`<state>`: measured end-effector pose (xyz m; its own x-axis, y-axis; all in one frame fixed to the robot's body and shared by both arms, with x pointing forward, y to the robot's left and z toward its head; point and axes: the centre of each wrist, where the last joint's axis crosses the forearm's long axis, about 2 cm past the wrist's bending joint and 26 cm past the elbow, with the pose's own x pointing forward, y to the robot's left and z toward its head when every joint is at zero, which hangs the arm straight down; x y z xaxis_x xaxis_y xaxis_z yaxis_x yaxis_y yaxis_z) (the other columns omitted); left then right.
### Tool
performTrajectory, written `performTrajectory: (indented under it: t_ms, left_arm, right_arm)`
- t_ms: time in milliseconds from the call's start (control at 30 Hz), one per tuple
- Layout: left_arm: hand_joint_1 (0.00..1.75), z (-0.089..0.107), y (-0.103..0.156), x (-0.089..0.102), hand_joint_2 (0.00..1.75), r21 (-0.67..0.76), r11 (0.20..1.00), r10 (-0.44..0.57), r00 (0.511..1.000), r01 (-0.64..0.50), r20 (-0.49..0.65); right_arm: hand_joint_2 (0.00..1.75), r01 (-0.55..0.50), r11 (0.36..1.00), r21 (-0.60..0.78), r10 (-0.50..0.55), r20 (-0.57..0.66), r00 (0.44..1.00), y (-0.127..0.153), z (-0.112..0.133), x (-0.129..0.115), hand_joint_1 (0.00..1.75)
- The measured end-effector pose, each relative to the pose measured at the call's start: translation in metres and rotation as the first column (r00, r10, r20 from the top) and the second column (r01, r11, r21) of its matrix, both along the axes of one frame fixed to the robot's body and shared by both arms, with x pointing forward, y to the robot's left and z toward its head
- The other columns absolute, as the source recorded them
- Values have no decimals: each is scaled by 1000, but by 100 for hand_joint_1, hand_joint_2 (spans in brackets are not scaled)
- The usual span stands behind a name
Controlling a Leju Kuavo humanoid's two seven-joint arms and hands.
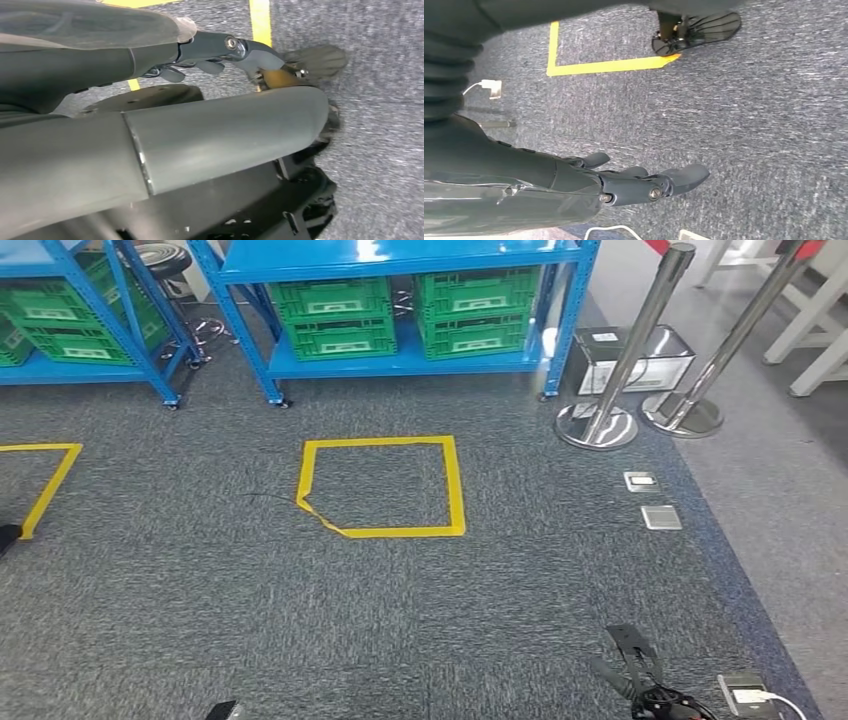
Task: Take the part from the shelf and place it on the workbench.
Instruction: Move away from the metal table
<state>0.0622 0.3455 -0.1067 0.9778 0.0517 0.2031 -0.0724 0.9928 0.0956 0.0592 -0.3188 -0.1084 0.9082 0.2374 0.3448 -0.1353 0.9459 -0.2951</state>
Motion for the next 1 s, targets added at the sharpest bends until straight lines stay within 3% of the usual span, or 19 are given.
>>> performTrajectory:
  t_ms: [467,767,1000]
  left_arm:
    - [0,-1,-1,-5,0,1,1000,-2,1000,3,-10]
    - [0,0,0,1,0,1,1000,-6,1000,6,5]
    - [0,-1,2,-7,0,5,1000,-9,1000,9,-10]
  right_arm:
    - [175,-3,1000,3,3,-16,1000,-1,-1,-4,0]
    - [175,-3,1000,5,3,-15,1000,-1,0,-3,0]
    - [175,-3,1000,3,3,-17,1000,-1,-1,-4,0]
